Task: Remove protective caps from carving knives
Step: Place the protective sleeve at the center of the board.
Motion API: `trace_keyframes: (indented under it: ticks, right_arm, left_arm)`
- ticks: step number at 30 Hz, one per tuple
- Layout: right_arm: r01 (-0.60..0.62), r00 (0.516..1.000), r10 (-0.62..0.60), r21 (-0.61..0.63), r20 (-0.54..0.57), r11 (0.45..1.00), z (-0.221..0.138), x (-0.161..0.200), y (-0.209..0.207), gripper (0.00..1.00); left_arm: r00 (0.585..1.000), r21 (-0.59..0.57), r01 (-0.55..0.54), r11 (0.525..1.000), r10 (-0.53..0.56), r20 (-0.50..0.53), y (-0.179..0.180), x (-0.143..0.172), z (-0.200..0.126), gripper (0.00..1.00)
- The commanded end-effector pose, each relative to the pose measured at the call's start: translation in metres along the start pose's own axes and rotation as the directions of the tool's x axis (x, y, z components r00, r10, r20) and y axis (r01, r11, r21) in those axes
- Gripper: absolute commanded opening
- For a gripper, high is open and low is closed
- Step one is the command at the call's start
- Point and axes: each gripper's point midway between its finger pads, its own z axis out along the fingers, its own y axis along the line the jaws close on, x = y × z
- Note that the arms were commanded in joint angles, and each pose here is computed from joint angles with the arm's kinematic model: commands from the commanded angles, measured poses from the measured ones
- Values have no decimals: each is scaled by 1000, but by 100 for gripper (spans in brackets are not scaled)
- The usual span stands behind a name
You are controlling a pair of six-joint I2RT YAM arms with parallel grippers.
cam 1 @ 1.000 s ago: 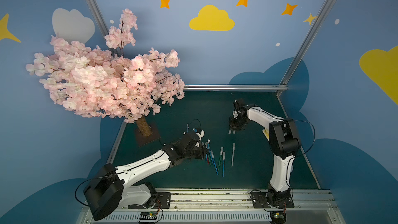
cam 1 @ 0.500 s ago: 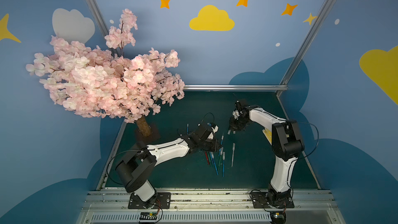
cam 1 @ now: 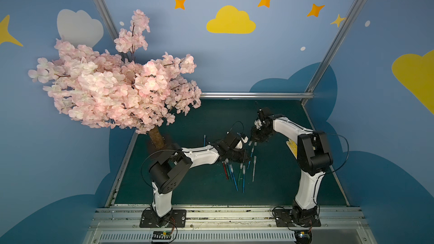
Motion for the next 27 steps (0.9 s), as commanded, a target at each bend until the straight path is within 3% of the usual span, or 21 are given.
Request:
trace_keyframes:
  ticks: [1,15,27]
  right_arm:
    - [17,1000,-16,-26,19,1000,-14,0,5,23]
    - [19,1000,-18,-5,21,1000,-15,7,-2,23]
    - [57,995,-57,5,82,998,-49,16,-2,25]
  left_arm:
    - [1000,19,-13,1000,13,-7,-3,-4,6,7]
    - [999,-12,41,999,-40,22,20,-26,19,7]
    - [999,-119,18,993,-14,40,36,-14,-27,7]
